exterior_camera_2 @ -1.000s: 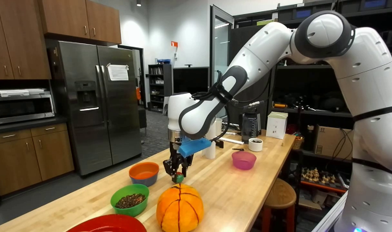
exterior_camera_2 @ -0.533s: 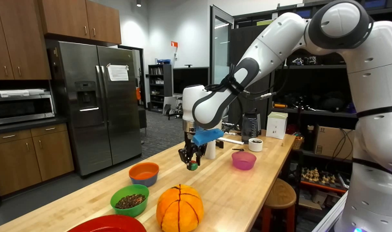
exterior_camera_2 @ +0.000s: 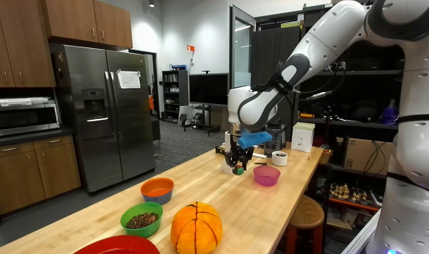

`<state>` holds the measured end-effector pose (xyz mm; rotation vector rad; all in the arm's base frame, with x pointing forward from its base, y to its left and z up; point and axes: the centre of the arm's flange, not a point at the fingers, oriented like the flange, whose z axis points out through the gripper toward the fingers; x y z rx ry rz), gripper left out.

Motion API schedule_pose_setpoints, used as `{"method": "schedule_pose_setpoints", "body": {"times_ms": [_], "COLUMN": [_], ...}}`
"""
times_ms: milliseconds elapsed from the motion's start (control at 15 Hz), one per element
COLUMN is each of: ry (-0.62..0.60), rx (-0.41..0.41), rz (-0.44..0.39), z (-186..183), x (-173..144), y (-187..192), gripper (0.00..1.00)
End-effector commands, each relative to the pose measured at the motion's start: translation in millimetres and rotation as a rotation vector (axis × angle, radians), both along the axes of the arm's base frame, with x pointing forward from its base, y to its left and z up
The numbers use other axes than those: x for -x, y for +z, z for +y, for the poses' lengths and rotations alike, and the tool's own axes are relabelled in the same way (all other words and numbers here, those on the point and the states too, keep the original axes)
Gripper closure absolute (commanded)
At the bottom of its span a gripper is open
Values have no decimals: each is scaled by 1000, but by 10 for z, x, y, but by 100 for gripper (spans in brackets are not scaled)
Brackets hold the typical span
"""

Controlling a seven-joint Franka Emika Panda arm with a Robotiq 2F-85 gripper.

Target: Remove the pink bowl from the stacked bowls, then put the strawberry in the pink bowl

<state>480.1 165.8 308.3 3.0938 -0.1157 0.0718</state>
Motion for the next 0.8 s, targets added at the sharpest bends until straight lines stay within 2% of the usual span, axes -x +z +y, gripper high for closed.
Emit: {"method": "schedule_pose_setpoints", "body": {"times_ms": [0, 200, 733], "ry": [-56, -109, -185], "rx": [23, 23, 35], "rz": [-22, -20, -14], "z": [-455, -722, -1098], "x": [274, 391, 709], "y": [223, 265, 211], "gripper": [75, 75, 75]}}
